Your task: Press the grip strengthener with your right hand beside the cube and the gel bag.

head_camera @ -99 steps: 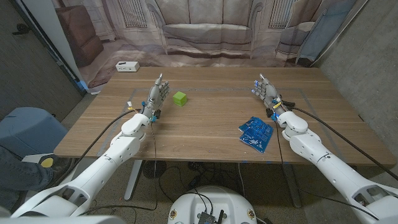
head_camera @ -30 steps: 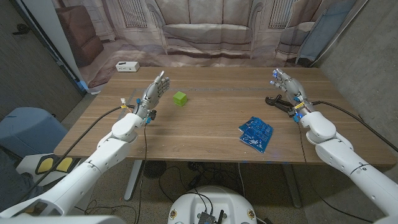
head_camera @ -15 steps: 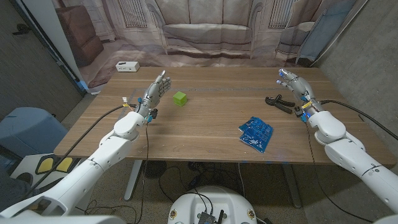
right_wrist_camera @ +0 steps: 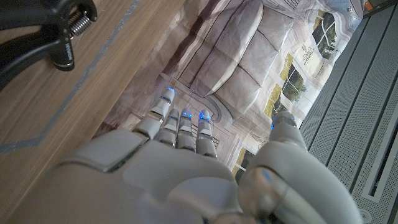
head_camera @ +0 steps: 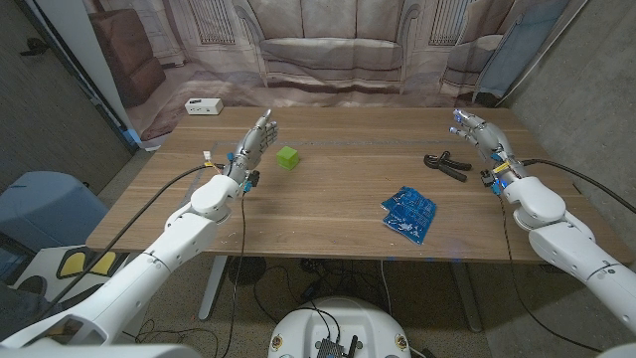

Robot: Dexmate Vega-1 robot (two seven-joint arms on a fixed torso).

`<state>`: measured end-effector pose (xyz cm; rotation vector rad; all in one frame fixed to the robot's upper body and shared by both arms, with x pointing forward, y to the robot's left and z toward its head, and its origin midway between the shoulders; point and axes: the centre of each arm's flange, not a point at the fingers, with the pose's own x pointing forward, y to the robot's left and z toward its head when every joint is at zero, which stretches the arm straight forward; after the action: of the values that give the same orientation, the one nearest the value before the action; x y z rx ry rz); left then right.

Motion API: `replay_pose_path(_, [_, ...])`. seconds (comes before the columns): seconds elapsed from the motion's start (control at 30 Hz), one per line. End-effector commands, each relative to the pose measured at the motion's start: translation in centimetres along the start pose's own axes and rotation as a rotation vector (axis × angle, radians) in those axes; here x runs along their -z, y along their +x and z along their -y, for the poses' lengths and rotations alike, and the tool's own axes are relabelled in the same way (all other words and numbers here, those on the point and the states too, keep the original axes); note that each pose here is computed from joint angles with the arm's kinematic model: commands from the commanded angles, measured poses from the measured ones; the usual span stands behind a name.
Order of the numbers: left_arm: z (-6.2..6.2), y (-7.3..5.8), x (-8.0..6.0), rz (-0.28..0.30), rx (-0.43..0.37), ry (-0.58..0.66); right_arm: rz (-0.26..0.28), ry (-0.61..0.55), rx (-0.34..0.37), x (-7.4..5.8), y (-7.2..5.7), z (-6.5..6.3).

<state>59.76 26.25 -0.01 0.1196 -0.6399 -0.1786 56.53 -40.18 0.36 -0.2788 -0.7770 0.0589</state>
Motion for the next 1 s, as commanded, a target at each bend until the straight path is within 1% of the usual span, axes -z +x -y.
replay_pose_path(0.03, [1.1, -0.6, -0.6, -0.002, -0.001, 0.0, -0.01, -0.023, 0.018, 0.1, -0.6, 1.1])
replay_pose_path(0.17, [1.0, -0.4, -0.7, 0.002, 0.004, -0.012, -0.017, -0.078, 0.017, -0.2, -0.9, 1.2])
replay_pose_path(0.33, [0.7, -0.1, -1.4, 0.028, 0.006, 0.012, -0.016, -0.123, 0.038, -0.5, -1.2, 1.4])
replay_pose_path(0.5, [0.7, 0.0, -1.6, 0.035, 0.005, 0.018, -0.019, -0.192, 0.066, -1.0, -1.6, 1.5])
replay_pose_path(0.7, [0.9, -0.1, -1.5, 0.041, 0.003, 0.022, -0.028, -0.272, 0.087, -1.5, -1.9, 1.6])
replay_pose_path(0.87, [1.1, 0.0, -1.9, 0.049, 0.006, 0.038, -0.032, -0.342, 0.105, -1.9, -2.1, 1.7])
replay_pose_path(0.9, [1.1, 0.2, -2.0, 0.048, 0.009, 0.041, -0.034, -0.363, 0.106, -2.0, -2.1, 1.7])
replay_pose_path(1.0, [1.2, 0.4, -2.0, 0.045, 0.01, 0.042, -0.037, -0.378, 0.096, -2.0, -2.1, 1.7])
